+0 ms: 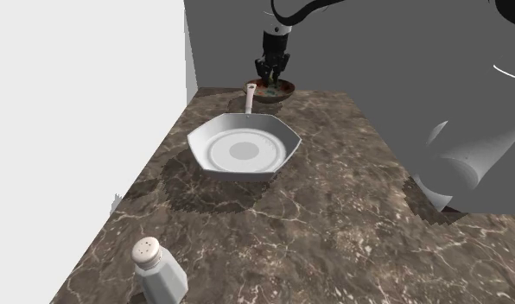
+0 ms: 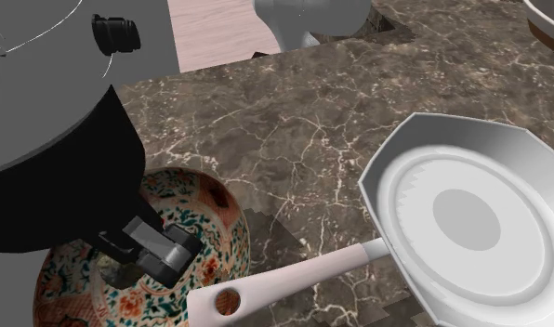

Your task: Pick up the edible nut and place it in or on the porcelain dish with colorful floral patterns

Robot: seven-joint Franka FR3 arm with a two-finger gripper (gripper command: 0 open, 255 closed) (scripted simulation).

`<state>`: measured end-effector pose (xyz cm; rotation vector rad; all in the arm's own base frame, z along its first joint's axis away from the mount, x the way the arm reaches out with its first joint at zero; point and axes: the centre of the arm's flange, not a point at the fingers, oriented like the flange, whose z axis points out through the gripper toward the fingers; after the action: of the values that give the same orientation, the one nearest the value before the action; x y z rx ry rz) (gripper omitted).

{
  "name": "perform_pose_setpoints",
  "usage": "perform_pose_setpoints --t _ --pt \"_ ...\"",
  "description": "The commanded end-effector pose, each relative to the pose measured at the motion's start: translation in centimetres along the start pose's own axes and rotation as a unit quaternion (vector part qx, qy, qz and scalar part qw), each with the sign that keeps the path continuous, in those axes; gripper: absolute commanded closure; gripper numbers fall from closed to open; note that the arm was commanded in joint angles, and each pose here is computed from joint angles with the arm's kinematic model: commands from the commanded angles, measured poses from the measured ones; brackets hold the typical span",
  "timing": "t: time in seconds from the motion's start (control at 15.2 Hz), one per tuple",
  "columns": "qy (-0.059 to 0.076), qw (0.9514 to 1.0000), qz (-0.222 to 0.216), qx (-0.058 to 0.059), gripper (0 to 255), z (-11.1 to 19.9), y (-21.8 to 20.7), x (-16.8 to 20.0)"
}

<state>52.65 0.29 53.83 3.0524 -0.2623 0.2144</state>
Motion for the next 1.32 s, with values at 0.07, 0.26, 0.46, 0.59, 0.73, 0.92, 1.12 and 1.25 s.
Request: perform_pose_setpoints --t 0.07,0.26,0.46,0.59,0.73,0.92,1.12,1.25 --pt "0.000 1.0000 0.000 0.000 255 0.0 0.0 0.0" --pt "0.000 1.0000 0.000 0.000 0 0.0 0.0 0.0" --pt "0.000 1.0000 0.000 0.000 0 0.0 0.0 0.0" --pt "0.000 1.0000 0.000 0.000 0 0.0 0.0 0.0" --pt "0.000 1.0000 0.000 0.000 0 -2.6 0.0 0.0" --pt "0.000 1.0000 0.000 0.000 0 -5.0 0.0 0.0" --pt "0.000 1.0000 0.000 0.000 0 -5.0 0.0 0.0" --pt "0.000 1.0000 0.000 0.000 0 -5.0 0.0 0.0"
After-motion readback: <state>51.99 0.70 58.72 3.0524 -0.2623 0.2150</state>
